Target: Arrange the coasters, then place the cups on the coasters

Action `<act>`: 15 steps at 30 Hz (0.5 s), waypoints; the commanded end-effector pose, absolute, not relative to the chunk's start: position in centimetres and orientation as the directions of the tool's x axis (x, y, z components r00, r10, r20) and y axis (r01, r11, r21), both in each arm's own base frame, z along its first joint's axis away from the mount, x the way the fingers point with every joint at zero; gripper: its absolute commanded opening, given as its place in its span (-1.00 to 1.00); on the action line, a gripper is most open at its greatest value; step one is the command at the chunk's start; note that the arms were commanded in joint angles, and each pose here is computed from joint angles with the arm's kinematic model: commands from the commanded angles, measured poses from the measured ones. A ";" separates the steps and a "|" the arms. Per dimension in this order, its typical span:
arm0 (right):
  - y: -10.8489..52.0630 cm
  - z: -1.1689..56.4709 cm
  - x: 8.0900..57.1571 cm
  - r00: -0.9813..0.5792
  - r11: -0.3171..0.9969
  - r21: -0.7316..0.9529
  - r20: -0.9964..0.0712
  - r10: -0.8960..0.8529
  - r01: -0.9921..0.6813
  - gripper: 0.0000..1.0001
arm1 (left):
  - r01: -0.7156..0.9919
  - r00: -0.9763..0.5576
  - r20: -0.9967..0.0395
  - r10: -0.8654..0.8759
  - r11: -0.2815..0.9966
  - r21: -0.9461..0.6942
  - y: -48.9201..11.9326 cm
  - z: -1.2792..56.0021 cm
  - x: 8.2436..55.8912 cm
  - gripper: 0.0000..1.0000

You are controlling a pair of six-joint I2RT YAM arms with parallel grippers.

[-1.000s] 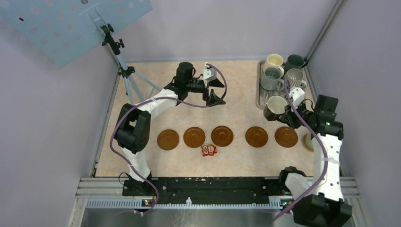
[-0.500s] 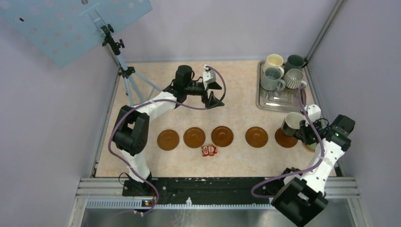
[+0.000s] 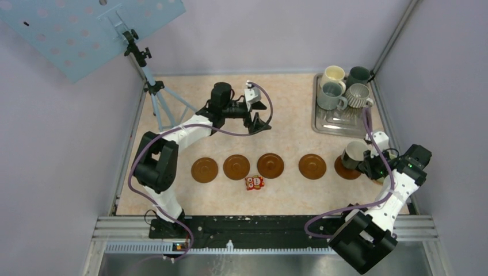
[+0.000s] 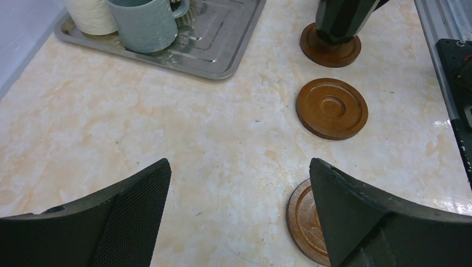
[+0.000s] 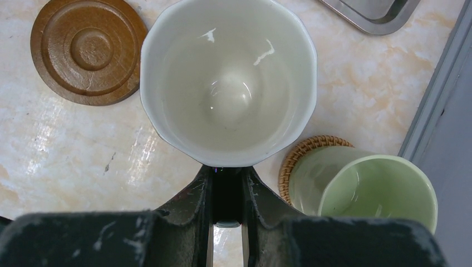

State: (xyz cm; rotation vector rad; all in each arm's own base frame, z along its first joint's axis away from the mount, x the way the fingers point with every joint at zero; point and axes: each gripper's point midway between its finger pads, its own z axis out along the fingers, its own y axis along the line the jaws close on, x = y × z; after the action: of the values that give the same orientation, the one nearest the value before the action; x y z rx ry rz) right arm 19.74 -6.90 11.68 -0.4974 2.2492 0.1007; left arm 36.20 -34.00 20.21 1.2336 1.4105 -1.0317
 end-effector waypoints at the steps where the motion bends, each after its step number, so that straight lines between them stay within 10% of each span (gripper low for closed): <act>1: -6.9 12.9 20.8 -0.509 0.894 -0.152 -0.776 -0.373 -0.422 -1.00 | 0.983 0.030 -0.990 0.136 0.174 0.053 -33.4 23.1 36.3 0.97; 15: -7.4 12.1 20.0 -0.552 0.881 -0.158 -0.726 -0.410 -0.447 -1.00 | 0.980 -0.007 -0.996 0.086 0.199 0.011 -31.7 22.3 35.7 0.97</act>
State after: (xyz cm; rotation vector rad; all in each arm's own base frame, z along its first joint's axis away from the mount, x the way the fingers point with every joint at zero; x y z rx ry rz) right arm 18.46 -6.95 10.49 -0.5592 2.3157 0.1035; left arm 35.76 -32.22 19.19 1.1381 1.4525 -1.0351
